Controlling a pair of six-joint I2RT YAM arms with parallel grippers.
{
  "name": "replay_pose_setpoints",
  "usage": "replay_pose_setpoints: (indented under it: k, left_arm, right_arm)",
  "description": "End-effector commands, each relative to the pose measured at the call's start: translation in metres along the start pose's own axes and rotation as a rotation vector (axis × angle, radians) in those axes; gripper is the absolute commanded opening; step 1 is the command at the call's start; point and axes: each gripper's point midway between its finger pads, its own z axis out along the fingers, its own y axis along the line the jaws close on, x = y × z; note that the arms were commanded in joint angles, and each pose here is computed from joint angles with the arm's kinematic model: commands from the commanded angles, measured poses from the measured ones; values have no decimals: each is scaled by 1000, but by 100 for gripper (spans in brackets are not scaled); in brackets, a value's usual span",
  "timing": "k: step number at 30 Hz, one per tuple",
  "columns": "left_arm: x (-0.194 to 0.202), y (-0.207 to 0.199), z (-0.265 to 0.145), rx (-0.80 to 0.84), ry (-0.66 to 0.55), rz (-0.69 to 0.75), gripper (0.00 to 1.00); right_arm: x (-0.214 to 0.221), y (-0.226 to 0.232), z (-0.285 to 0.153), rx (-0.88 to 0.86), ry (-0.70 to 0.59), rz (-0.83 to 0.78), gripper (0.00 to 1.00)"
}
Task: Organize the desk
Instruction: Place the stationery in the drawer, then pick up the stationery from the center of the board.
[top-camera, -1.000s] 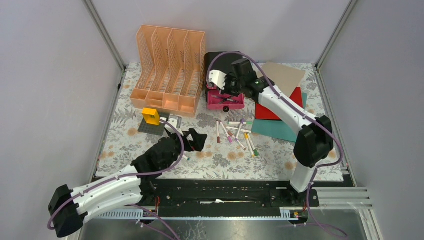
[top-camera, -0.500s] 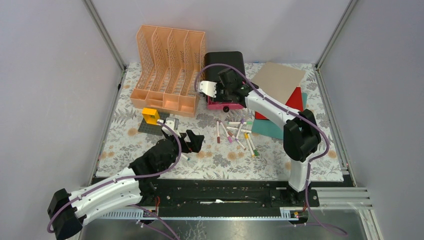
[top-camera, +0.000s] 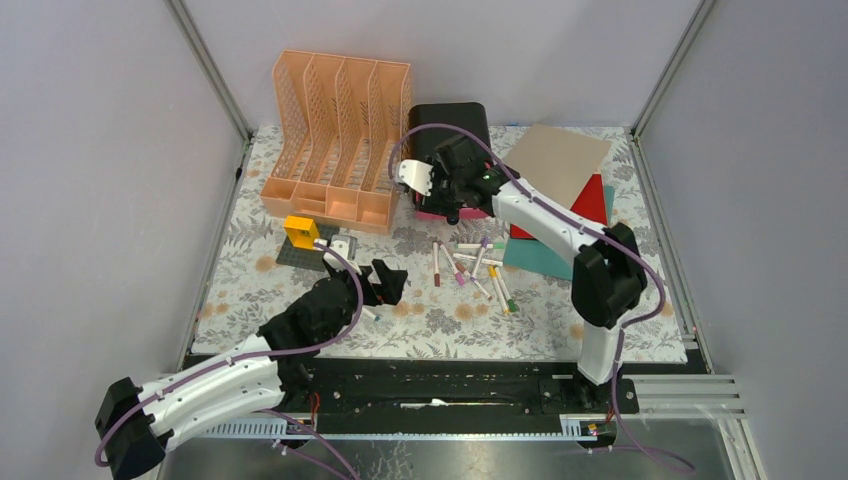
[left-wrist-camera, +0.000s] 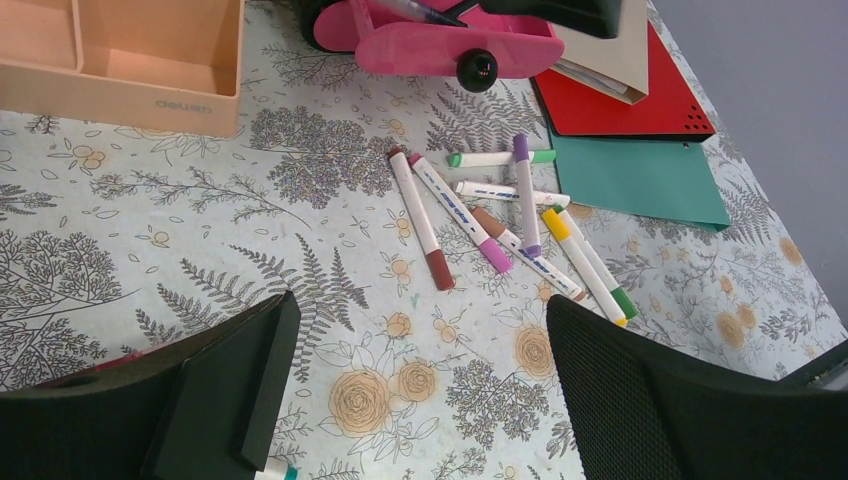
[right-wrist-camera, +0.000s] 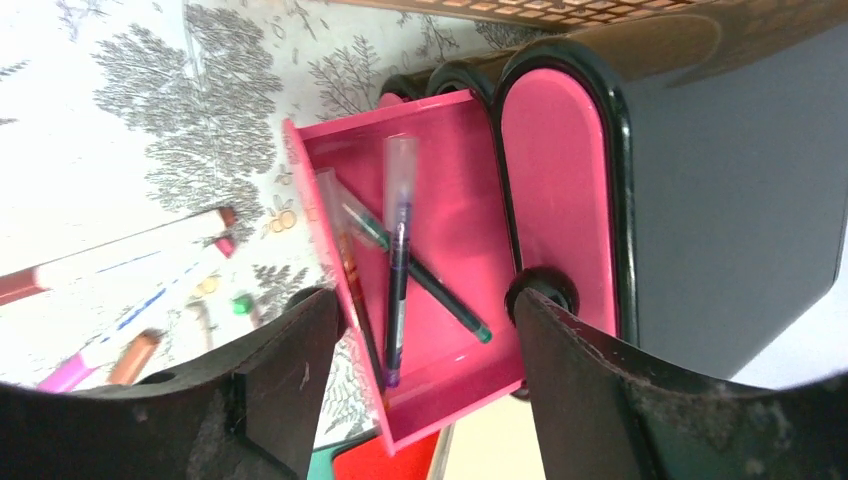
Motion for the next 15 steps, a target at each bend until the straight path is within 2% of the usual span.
replay_pose_setpoints:
  k: [1,10,15]
  left_arm:
    - [-11,-4,3,6,-38,-25,99]
    - [-6,1,6,-14,-22,-33,99]
    - [-2,5,9,-23,-4,-50,99]
  right_arm:
    - [-45,0,-63,-29,-173,108,73]
    - [-48,61,-121,-230,-276,235,78]
    - [-36,102,-156,-307,-334,226,84]
